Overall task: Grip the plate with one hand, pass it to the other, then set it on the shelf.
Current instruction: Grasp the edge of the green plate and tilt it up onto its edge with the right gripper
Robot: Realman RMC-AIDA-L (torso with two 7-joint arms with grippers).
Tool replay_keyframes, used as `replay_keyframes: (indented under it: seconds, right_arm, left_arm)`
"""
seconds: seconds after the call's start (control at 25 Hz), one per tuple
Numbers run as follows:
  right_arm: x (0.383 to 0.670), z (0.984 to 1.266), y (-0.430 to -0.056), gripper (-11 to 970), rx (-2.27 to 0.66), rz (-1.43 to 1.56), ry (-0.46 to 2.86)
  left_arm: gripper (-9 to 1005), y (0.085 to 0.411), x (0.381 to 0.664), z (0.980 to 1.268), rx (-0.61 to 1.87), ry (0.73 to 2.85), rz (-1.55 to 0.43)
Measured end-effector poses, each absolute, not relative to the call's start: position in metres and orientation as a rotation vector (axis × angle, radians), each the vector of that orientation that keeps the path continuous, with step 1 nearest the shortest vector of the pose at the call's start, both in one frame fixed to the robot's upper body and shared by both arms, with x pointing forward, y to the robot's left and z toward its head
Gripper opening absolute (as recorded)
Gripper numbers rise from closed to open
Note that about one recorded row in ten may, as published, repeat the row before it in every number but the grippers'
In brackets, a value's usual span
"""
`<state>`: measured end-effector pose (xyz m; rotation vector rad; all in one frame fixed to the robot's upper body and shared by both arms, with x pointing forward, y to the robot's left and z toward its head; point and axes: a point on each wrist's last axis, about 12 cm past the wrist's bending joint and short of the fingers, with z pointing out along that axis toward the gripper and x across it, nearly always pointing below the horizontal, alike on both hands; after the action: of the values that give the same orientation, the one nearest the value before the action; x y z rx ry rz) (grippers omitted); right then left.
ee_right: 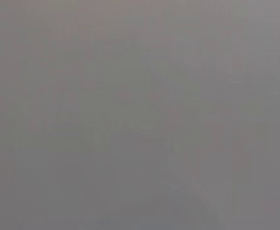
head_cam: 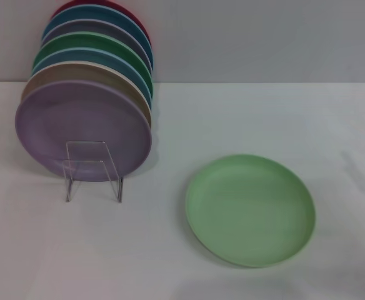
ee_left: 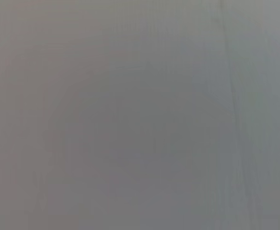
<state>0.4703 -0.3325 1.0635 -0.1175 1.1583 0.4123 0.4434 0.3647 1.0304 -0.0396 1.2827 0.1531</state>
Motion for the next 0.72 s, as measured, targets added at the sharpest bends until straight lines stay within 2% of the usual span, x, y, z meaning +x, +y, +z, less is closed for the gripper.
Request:
replay_keyframes:
  seconds: [0.2, 0.4, 0.68, 0.72]
  right_arm:
    - [0.476, 1.068, -0.330, 834, -0.129, 0.490, 1.157]
    - [0.512, 1.085, -0.331, 834, -0.192, 0.589, 1.300]
    - [0.562, 1.140, -0.317, 835, -0.300, 0.675, 1.658]
    - [0.572, 1.156, -0.306, 835, -0.351, 0.663, 1.785]
  left_arm:
    - [840, 0.365, 0.443, 1.030, -0.040, 1.283, 0.154]
    - [840, 0.365, 0.444, 1.031, -0.044, 1.279, 0.152]
    - [839, 0.365, 0.443, 1.031, -0.050, 1.280, 0.151]
    - [839, 0.365, 0.443, 1.030, -0.051, 1.283, 0.150]
